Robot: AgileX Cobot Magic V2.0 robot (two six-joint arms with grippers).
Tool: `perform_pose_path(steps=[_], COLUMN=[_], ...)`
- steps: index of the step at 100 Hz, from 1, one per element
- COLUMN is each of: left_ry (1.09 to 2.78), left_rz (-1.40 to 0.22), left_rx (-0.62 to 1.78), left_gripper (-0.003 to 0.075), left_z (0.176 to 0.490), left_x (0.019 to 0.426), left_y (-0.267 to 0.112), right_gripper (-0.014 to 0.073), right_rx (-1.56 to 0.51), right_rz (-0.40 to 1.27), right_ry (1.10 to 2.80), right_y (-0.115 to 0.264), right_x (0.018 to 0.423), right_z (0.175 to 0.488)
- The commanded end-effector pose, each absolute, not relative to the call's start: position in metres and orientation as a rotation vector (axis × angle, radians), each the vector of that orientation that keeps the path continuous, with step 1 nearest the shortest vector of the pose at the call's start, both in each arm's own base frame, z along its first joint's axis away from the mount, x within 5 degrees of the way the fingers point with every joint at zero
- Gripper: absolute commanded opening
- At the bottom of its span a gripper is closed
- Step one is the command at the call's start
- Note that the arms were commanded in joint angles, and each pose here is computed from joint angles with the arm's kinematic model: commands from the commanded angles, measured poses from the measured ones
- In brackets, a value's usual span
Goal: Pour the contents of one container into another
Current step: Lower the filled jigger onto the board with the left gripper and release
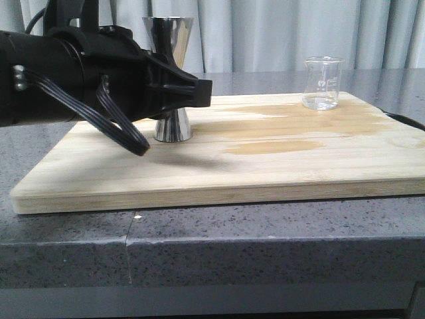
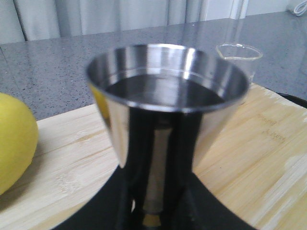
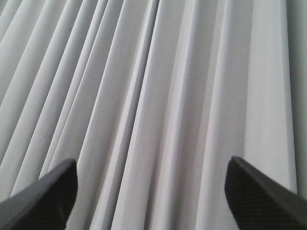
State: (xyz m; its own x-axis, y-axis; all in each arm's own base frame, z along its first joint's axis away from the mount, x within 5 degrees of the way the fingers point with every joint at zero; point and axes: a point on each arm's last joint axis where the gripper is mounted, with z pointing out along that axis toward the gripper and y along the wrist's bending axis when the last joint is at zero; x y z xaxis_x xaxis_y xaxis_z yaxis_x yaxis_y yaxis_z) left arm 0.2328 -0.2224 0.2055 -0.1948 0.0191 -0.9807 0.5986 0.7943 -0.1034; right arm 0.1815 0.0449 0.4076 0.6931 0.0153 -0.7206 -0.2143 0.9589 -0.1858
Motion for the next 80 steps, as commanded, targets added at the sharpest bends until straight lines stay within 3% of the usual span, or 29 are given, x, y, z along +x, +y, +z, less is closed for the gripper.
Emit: perform_pose_path(steps=[1, 32, 71, 80], left_ry=[1.597, 1.588, 1.561, 1.551], left_rz=[-0.593, -0.595, -0.599, -0.6], left_rx=[0.45, 0.473, 0.462, 0.458], left_gripper=[-0.0008, 0.0274, 0.0309, 0.0358], left_z=[0.2251, 0.2253, 0.2279, 0.2288], left_x=[0.2345, 0.2337, 0.234, 0.2341], left_y=[-0.2235, -0.2246, -0.2244, -0.2243], right_gripper=[0.0565, 0.0565, 0.0565, 0.0565], right_rx=[-0.25, -0.25, -0.25, -0.25], right_rz=[0.131, 0.131, 0.131, 0.131], right_ry=[0.709, 0.709, 0.709, 0.709], right_y=[0.0429, 0.0429, 0.0429, 0.0429], right_x=[0.1727, 0.1727, 0.1727, 0.1727], right_z=[0.421, 0.421, 0.421, 0.421])
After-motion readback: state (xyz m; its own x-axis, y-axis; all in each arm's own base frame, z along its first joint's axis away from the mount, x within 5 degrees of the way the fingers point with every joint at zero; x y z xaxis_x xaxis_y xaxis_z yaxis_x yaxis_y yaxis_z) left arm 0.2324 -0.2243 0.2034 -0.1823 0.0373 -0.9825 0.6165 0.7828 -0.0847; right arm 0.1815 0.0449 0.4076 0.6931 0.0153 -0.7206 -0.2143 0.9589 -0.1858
